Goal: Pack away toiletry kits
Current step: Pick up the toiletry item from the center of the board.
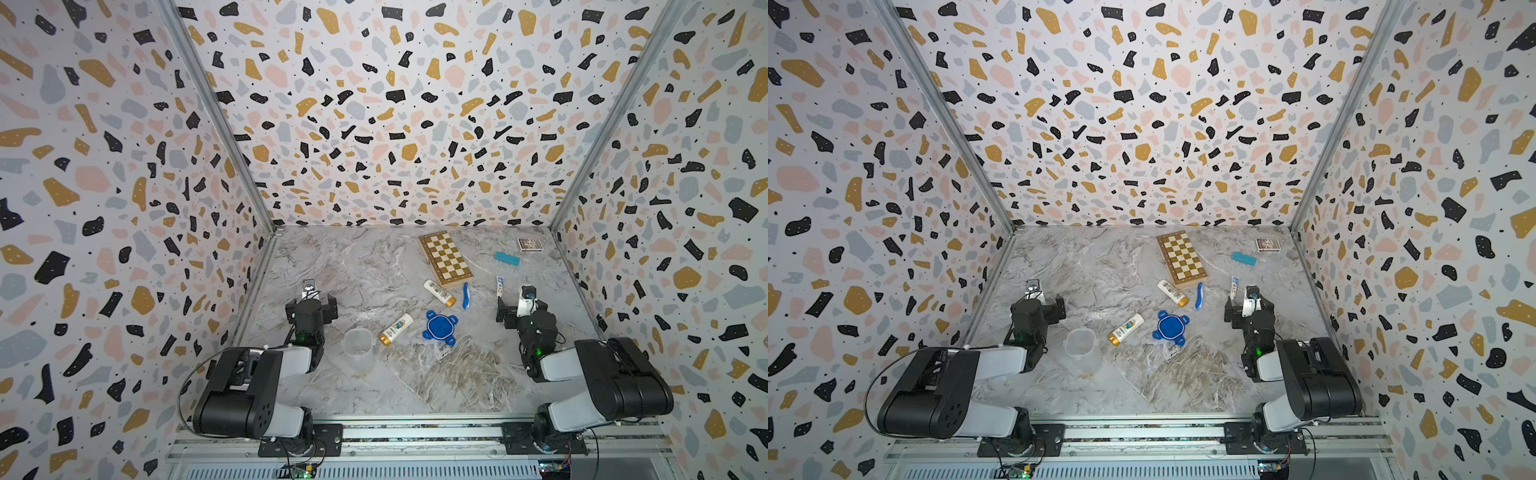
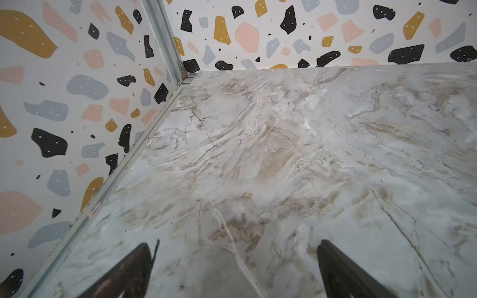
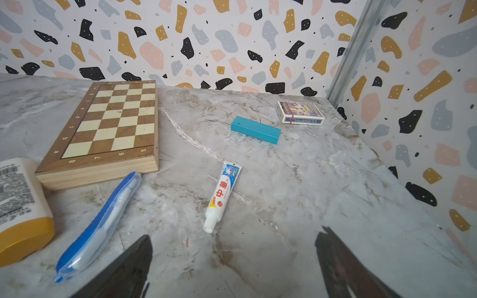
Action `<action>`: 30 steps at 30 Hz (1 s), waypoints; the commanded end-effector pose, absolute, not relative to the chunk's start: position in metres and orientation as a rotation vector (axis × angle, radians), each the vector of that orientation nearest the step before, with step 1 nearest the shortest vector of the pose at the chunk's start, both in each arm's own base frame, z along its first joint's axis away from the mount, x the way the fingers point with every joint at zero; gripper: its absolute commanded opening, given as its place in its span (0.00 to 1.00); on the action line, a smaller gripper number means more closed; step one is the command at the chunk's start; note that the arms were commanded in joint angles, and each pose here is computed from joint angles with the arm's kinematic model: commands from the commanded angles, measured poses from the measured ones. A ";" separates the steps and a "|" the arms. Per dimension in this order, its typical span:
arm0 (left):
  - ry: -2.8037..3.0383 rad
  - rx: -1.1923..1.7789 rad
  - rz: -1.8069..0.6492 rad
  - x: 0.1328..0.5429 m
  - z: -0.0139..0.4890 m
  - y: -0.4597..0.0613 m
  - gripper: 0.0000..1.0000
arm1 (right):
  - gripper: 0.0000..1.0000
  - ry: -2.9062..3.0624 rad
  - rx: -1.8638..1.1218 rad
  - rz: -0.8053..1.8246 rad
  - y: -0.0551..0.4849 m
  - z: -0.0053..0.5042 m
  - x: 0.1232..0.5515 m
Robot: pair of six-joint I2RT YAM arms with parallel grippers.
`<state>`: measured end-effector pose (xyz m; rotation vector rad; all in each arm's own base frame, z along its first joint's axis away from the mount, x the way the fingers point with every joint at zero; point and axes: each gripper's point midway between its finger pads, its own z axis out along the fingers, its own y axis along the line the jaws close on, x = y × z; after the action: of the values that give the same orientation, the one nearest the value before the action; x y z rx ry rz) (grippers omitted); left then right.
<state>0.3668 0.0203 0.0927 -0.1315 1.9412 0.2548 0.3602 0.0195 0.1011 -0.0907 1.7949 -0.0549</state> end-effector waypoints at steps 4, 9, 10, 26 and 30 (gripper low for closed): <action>1.921 -0.137 0.226 0.371 0.099 0.021 0.99 | 1.00 1.753 -0.124 -0.021 0.025 0.115 0.368; 1.922 -0.139 0.225 0.371 0.099 0.021 0.99 | 1.00 1.757 -0.124 -0.012 0.024 0.115 0.368; 1.922 -0.139 0.225 0.371 0.099 0.021 0.99 | 1.00 1.758 -0.125 -0.011 0.025 0.114 0.368; 1.872 -0.304 0.227 0.350 0.201 0.035 0.97 | 0.90 1.834 -0.142 0.144 0.082 0.205 0.382; 1.849 -0.270 -0.014 0.336 0.259 0.006 0.90 | 0.86 1.962 -0.394 0.300 0.149 0.206 0.377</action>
<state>0.3516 0.0233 0.2649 -0.2702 1.7273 0.1188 0.3938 0.1178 0.2589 -0.2428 1.6943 0.2040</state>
